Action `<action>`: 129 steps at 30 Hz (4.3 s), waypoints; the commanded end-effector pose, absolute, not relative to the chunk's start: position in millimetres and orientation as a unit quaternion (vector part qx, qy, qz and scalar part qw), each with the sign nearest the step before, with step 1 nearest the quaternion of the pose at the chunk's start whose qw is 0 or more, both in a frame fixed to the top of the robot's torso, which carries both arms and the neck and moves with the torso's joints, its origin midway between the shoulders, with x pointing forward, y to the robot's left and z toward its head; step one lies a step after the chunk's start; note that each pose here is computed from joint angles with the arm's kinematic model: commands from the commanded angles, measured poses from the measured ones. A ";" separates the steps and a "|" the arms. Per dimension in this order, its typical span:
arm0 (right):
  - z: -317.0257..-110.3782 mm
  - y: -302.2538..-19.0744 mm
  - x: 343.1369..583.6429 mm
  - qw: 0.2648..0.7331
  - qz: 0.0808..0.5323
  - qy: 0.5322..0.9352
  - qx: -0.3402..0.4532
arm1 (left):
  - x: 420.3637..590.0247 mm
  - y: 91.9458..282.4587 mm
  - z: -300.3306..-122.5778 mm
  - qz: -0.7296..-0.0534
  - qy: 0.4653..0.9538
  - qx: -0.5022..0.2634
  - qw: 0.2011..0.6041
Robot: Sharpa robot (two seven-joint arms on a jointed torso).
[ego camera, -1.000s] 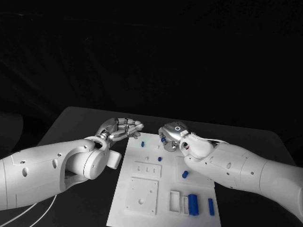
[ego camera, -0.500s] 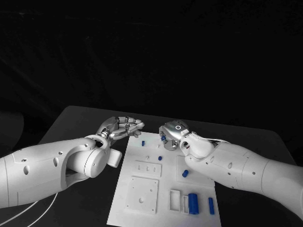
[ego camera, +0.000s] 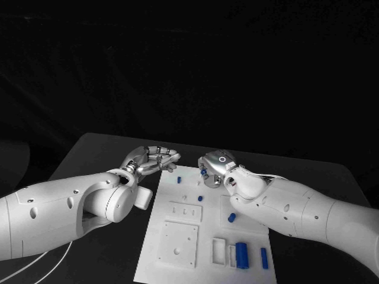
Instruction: Assemble the parts on the task board
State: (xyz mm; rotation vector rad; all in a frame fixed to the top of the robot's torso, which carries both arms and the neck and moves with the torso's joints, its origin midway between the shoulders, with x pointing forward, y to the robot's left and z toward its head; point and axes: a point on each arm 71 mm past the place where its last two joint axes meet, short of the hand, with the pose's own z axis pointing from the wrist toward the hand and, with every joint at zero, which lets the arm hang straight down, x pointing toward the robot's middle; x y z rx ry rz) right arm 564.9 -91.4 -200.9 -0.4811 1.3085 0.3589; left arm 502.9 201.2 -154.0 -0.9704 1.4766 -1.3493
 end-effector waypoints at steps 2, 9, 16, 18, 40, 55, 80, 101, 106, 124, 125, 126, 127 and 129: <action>-201.0 -88.7 565.4 0.751 0.163 0.599 -0.226 | 502.7 198.1 -151.3 -0.551 0.594 -0.384 0.443; -202.5 -84.9 566.6 0.745 0.160 0.606 -0.228 | 503.0 196.7 -148.8 -0.553 0.593 -0.382 0.443; -204.6 -88.6 569.5 0.740 0.152 0.616 -0.224 | 503.5 196.3 -147.6 -0.554 0.593 -0.380 0.444; -204.7 -88.5 569.4 0.739 0.153 0.616 -0.224 | 503.9 196.2 -147.6 -0.553 0.593 -0.380 0.445; -204.9 -84.1 569.4 0.740 0.165 0.616 -0.214 | 503.7 194.2 -147.4 -0.554 0.593 -0.379 0.444; -205.7 -86.1 571.1 0.736 0.162 0.623 -0.208 | 503.9 194.2 -146.7 -0.555 0.593 -0.378 0.444; -206.9 -82.3 570.5 0.728 0.169 0.631 -0.208 | 504.8 193.0 -145.7 -0.555 0.593 -0.377 0.445; -207.2 -83.0 571.3 0.726 0.171 0.635 -0.201 | 504.9 193.7 -145.2 -0.555 0.592 -0.377 0.447; -207.2 -82.4 571.1 0.726 0.172 0.635 -0.201 | 505.0 193.6 -145.0 -0.555 0.592 -0.377 0.447; -169.0 -99.6 557.3 0.738 0.224 0.612 -0.173 | 506.2 203.5 -142.4 -0.552 0.589 -0.376 0.454; -164.9 -101.6 555.9 0.738 0.230 0.612 -0.168 | 506.3 204.4 -142.4 -0.552 0.589 -0.375 0.455; -158.2 -107.9 553.4 0.738 0.239 0.612 -0.156 | 507.2 205.5 -142.5 -0.551 0.589 -0.375 0.457; -155.0 -113.1 551.7 0.735 0.244 0.614 -0.151 | 508.1 206.1 -142.6 -0.551 0.589 -0.374 0.457; -148.6 -125.5 549.8 0.730 0.255 0.619 -0.133 | 509.9 207.9 -142.8 -0.549 0.589 -0.374 0.460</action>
